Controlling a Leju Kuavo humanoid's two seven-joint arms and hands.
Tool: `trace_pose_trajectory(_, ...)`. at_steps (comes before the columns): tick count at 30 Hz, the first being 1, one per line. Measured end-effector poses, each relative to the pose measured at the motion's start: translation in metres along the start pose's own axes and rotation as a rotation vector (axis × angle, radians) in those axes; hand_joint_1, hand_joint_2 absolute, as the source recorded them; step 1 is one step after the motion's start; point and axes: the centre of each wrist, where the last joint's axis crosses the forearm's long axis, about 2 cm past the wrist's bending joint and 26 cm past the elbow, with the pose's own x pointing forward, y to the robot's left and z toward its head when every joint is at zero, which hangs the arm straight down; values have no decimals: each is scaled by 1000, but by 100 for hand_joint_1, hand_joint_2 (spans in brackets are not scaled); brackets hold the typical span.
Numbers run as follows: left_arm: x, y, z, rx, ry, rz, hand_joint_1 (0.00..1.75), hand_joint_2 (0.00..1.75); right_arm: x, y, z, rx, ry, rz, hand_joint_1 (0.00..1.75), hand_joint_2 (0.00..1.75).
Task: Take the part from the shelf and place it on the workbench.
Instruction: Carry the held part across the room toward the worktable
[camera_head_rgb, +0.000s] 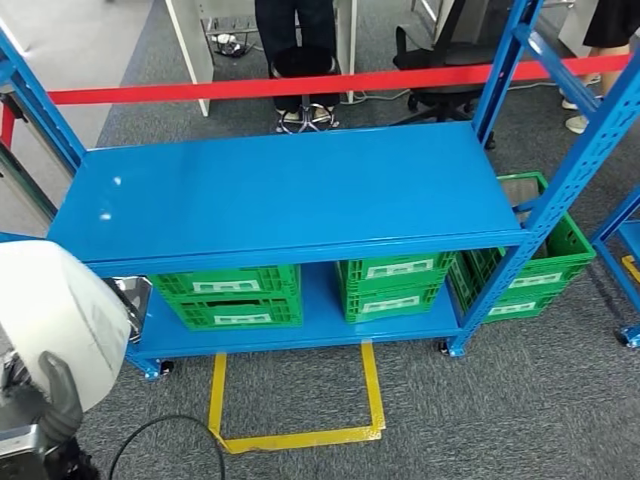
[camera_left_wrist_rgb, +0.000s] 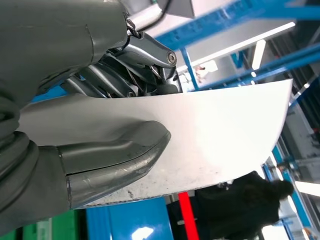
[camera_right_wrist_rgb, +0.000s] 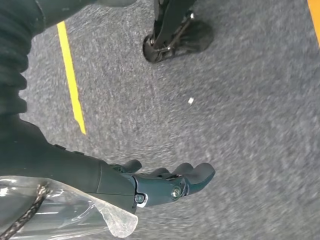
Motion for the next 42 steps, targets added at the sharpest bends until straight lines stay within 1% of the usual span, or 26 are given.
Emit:
trace_pose_trajectory(6, -3, 9, 2, 36, 37, 57, 175, 175, 1, 0, 0, 7, 0, 18, 0, 175)
trace_pose_trajectory(15, -2, 15, 3, 83, 49, 62, 175, 175, 2, 0, -1, 24, -6, 30, 0, 175)
trace_pose_trajectory(22, -1, 26, 9, 113, 68, 43, 175, 175, 6, -2, -3, 47, -25, 68, 0, 175)
trace_pose_trajectory(29, 2, 35, 10, 132, 65, 16, 175, 175, 8, 0, -4, 64, -30, 88, 0, 175)
trace_pose_trajectory(42, 6, 47, 20, 156, 84, -46, 175, 175, 14, 5, -5, 102, -50, 194, 0, 175)
